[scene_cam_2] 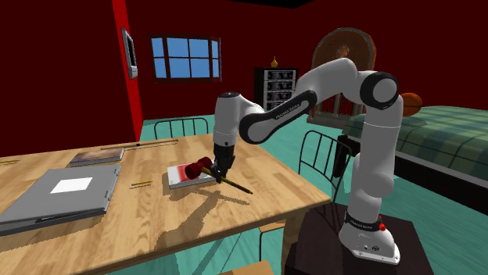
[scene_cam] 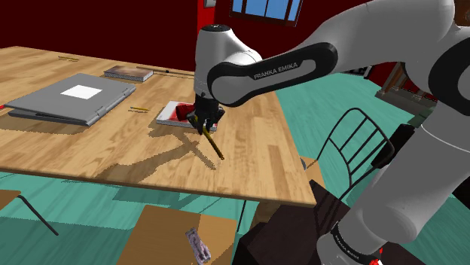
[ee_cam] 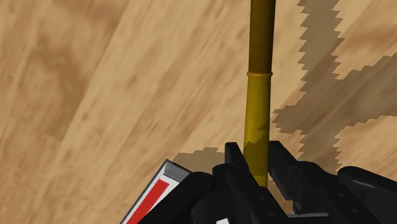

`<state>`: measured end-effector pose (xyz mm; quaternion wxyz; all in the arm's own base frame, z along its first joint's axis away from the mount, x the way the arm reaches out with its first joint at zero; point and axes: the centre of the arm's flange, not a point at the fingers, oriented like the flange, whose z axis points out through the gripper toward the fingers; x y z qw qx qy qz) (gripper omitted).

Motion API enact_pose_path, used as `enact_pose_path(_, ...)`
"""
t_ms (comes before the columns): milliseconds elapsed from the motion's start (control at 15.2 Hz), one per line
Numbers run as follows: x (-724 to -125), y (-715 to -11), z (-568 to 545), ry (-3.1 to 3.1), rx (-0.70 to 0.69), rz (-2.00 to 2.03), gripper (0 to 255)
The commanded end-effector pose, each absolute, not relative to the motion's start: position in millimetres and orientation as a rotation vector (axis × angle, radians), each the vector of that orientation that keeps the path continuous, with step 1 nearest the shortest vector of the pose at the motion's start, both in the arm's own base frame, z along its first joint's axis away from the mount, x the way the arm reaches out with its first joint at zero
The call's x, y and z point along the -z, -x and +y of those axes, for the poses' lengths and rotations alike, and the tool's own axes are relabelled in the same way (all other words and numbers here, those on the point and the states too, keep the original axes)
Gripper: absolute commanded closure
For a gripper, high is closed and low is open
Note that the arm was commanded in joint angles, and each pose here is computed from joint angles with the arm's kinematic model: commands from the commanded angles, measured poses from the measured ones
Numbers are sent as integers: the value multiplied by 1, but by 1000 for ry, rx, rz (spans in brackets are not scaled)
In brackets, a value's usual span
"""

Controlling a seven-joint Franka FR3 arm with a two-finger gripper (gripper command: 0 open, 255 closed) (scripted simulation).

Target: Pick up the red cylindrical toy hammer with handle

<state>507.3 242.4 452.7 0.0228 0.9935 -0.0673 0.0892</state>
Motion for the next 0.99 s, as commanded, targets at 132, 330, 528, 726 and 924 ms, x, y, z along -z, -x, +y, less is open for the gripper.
enact_pose_path(132,-474,-507,243,-3077,-276,-208,255)
enact_pose_path(330,-490,-507,243,-3077,-276,-208,255)
enact_pose_path(528,-506,-507,243,-3077,-276,-208,255)
enact_pose_path(726,-522,-507,243,-3077,-276,-208,255)
enact_pose_path(924,-528,-507,243,-3077,-276,-208,255)
